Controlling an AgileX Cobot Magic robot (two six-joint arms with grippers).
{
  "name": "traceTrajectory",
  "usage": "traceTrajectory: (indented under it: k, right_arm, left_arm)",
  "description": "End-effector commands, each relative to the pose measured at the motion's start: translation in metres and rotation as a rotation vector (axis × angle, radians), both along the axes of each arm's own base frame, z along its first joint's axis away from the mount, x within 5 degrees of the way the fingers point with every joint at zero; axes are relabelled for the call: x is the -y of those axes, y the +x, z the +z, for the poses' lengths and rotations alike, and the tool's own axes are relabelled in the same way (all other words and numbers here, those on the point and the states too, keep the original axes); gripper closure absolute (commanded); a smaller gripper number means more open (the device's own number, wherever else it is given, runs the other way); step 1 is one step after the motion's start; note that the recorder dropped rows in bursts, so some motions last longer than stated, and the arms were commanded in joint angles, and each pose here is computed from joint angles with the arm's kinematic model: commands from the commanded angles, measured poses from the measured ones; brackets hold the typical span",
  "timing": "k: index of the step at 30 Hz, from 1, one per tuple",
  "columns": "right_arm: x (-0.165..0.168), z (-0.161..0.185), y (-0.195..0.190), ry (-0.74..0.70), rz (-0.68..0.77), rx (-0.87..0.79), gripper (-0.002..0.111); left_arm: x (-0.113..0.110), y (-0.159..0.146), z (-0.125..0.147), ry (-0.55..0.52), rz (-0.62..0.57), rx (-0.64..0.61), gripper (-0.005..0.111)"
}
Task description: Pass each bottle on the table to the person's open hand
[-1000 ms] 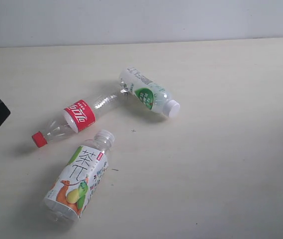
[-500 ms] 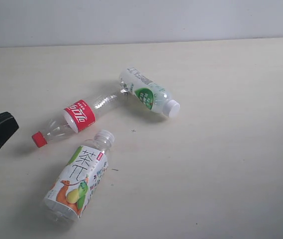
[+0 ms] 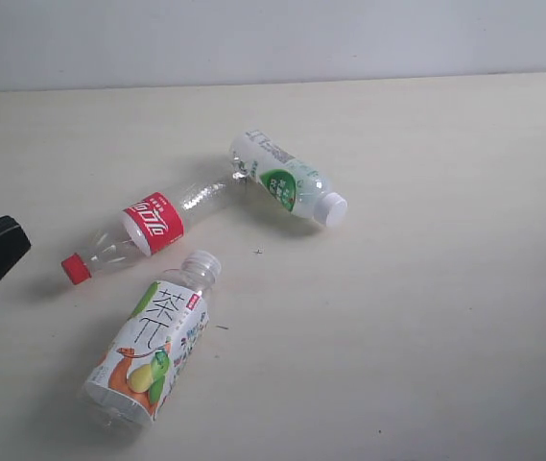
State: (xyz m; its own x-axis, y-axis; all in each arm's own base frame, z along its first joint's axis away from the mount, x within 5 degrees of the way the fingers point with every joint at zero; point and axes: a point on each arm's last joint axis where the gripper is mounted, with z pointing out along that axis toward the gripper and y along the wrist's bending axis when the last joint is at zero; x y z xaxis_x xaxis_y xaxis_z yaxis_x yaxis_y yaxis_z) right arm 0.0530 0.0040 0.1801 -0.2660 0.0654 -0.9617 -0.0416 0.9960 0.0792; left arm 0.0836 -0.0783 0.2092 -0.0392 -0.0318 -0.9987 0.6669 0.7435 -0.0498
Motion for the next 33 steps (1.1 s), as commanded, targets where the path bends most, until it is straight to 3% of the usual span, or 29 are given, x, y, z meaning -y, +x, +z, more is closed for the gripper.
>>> traceTrajectory:
  k: [1, 10, 24, 26, 30, 33]
  right_arm:
    - [0.000, 0.002, 0.000, -0.003, 0.002, 0.008, 0.108]
    - [0.000, 0.002, 0.000, -0.001, 0.001, 0.008, 0.108]
    - [0.000, 0.002, 0.000, -0.003, 0.002, 0.008, 0.108]
    - [0.000, 0.002, 0.000, -0.003, 0.002, 0.008, 0.108]
    - [0.000, 0.002, 0.000, -0.003, 0.002, 0.008, 0.108]
    - [0.000, 0.002, 0.000, -0.003, 0.002, 0.008, 0.108]
  left_arm:
    - [-0.022, -0.001, 0.002, -0.145, 0.140, -0.111, 0.106]
    - [-0.053, -0.005, 0.005, -0.259, 0.409, -0.113, 0.106]
    - [-0.055, -0.004, 0.008, -0.273, 0.429, -0.073, 0.106]
    - [-0.056, -0.004, 0.012, -0.293, 0.431, -0.038, 0.106]
    - [-0.060, -0.004, 0.018, -0.434, 0.451, -0.034, 0.106]
    - [-0.059, -0.004, 0.017, -0.414, 0.452, -0.030, 0.106]
